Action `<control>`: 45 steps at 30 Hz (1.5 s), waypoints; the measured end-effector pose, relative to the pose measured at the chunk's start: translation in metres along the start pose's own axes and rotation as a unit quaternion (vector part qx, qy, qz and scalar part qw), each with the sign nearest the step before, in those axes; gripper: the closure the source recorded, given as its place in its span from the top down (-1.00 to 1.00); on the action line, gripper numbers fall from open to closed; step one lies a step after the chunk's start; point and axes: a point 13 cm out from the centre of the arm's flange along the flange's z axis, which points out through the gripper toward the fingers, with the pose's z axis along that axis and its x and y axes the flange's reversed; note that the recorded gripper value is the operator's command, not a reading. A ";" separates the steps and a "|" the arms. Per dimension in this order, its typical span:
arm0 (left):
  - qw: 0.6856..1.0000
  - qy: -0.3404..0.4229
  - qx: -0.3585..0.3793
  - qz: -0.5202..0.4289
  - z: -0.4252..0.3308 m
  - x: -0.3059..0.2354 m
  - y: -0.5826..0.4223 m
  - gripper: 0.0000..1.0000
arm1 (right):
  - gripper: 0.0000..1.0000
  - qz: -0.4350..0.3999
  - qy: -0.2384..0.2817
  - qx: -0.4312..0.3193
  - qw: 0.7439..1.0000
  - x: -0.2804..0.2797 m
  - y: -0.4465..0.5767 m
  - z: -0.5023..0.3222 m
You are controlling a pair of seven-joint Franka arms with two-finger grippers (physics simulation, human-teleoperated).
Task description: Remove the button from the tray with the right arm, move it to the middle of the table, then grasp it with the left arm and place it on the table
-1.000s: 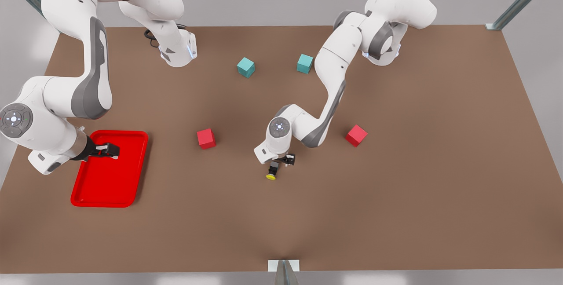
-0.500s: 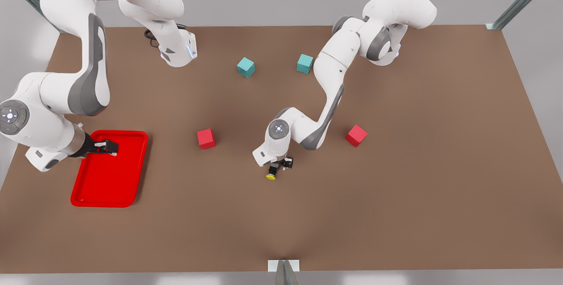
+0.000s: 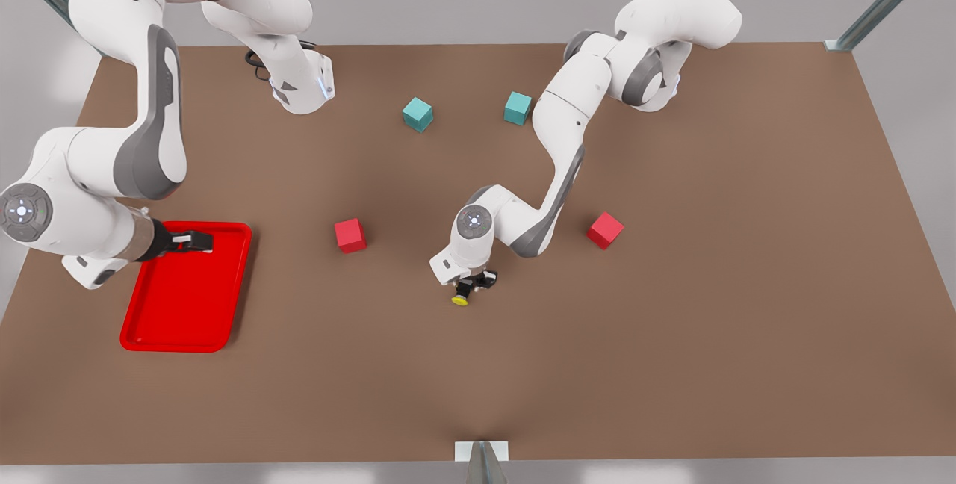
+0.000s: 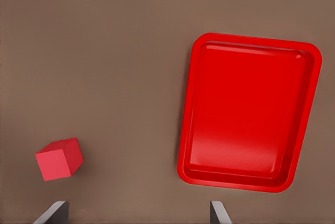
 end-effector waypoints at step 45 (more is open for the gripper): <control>0.883 -0.373 -0.112 -0.263 -0.011 -0.096 0.142 -0.02 | 1.00 -0.009 -0.006 0.010 1.000 -0.032 0.024 0.030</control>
